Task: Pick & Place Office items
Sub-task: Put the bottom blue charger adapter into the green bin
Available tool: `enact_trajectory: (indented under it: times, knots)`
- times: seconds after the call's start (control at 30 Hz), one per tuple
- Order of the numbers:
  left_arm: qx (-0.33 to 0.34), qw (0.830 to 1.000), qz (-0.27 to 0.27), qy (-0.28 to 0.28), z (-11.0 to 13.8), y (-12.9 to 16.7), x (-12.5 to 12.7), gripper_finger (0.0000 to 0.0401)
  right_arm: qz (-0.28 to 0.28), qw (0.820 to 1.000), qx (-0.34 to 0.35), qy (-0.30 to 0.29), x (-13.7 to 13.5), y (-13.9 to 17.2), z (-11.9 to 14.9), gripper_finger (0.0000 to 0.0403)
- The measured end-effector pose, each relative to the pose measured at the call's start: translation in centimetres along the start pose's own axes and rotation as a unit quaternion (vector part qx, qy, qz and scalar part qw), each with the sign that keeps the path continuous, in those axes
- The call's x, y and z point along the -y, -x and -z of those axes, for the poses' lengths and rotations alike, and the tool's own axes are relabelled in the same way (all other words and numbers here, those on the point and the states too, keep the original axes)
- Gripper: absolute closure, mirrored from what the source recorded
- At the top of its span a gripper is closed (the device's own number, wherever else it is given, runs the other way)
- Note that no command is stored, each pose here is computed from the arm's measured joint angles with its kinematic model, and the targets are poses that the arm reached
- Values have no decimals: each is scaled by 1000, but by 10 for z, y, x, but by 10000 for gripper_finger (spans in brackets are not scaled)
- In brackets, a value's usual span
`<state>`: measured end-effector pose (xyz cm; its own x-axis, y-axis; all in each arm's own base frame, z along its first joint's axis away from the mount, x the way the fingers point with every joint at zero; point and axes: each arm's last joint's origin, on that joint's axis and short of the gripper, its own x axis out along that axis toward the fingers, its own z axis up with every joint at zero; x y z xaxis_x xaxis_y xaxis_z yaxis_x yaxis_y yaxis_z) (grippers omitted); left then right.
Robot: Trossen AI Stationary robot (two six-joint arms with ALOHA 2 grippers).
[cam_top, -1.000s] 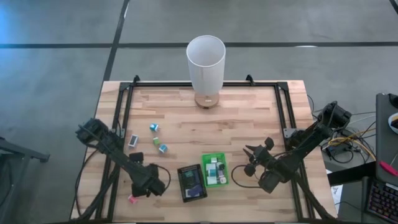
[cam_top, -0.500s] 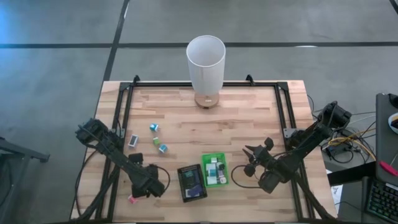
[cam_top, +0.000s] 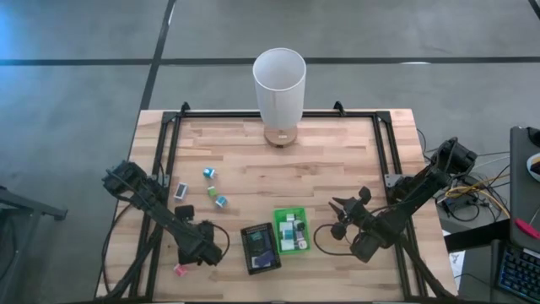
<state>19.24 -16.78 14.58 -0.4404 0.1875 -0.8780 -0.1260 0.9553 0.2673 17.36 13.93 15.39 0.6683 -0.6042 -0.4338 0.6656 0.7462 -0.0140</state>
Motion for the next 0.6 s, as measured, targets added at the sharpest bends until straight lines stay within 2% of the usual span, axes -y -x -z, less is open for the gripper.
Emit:
enact_trajectory:
  times: [0.6]
  knots:
    - [-48, 999, -11, -2, 6, -20, -8, 50, -1, 1000, 0, -2, 0, 0, 0, 317]
